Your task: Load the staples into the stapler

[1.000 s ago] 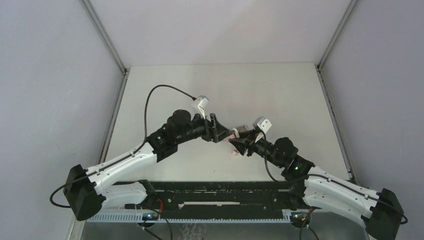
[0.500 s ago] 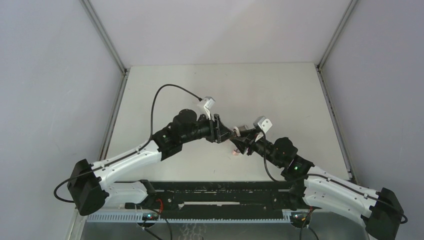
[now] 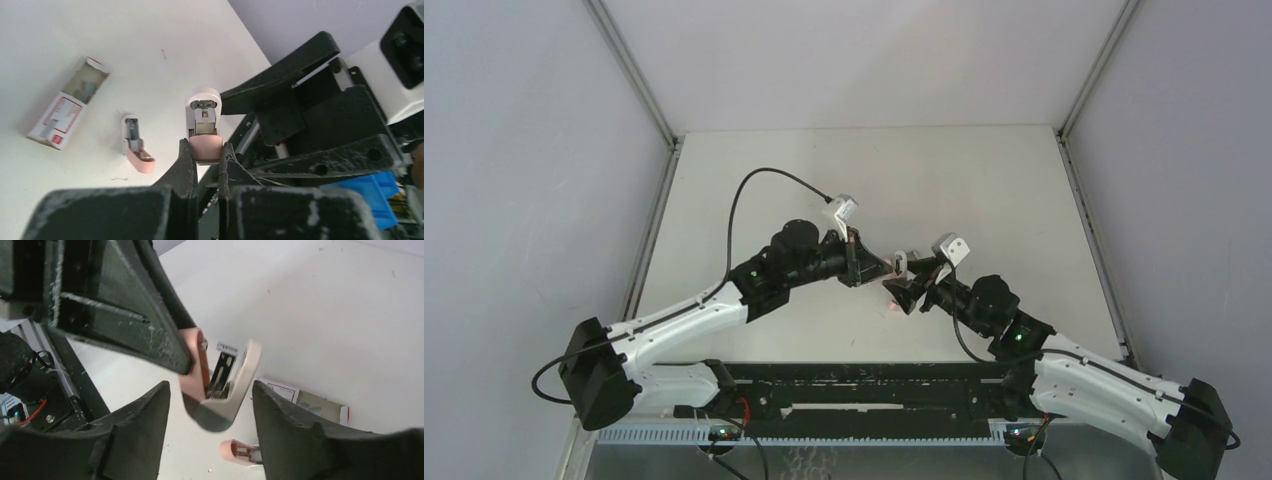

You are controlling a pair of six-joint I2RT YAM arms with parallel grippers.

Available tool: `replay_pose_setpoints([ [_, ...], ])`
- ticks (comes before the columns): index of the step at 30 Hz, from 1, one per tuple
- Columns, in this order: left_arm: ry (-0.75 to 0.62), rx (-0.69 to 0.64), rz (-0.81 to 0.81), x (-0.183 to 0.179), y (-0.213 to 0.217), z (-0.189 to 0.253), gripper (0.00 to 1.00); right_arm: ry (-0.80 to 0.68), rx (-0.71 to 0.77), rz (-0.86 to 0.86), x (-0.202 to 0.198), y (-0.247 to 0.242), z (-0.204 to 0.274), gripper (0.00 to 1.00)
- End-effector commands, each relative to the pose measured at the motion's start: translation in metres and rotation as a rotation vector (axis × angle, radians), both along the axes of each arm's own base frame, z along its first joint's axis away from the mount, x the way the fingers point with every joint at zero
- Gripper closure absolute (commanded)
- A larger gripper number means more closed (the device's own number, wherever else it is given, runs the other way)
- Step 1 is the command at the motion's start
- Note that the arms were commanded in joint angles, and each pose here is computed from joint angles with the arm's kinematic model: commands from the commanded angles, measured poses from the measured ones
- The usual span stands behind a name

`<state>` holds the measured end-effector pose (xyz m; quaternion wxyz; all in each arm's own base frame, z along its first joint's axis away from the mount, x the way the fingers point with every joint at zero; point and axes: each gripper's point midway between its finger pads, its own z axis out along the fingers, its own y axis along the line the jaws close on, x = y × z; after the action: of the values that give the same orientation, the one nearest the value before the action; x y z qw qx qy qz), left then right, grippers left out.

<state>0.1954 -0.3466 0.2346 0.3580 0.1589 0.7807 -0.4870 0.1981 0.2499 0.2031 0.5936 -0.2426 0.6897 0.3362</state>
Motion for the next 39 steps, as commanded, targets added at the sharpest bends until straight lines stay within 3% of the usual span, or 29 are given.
replay_pose_setpoints([
  [1, -0.178, -0.014, 0.053, 0.013, 0.012, 0.037, 1.00, 0.001, 0.088, 0.018, -0.008, -0.005, 0.034, 0.35],
  [6, -0.276, 0.095, 0.011, 0.012, 0.021, 0.023, 1.00, 0.106, 0.189, 0.013, -0.009, -0.023, 0.046, 0.29],
  [9, -0.347, 0.164, -0.057, 0.007, 0.023, 0.010, 1.00, 0.225, 0.242, 0.006, -0.004, -0.031, 0.045, 0.33],
  [13, -0.482, 0.258, -0.146, -0.008, 0.023, 0.002, 1.00, 0.413, 0.234, -0.036, 0.007, -0.036, 0.033, 0.45],
  [20, -0.557, 0.342, -0.179, -0.013, 0.023, -0.009, 1.00, 0.643, 0.156, 0.103, -0.007, -0.011, 0.008, 0.54],
  [29, -0.587, 0.383, -0.223, -0.025, 0.014, -0.018, 1.00, 0.696, 0.135, 0.136, -0.011, 0.000, -0.003, 0.67],
  [39, -0.596, 0.419, -0.237, -0.026, 0.011, -0.022, 1.00, 0.703, 0.150, 0.155, -0.012, 0.004, -0.001, 0.65],
])
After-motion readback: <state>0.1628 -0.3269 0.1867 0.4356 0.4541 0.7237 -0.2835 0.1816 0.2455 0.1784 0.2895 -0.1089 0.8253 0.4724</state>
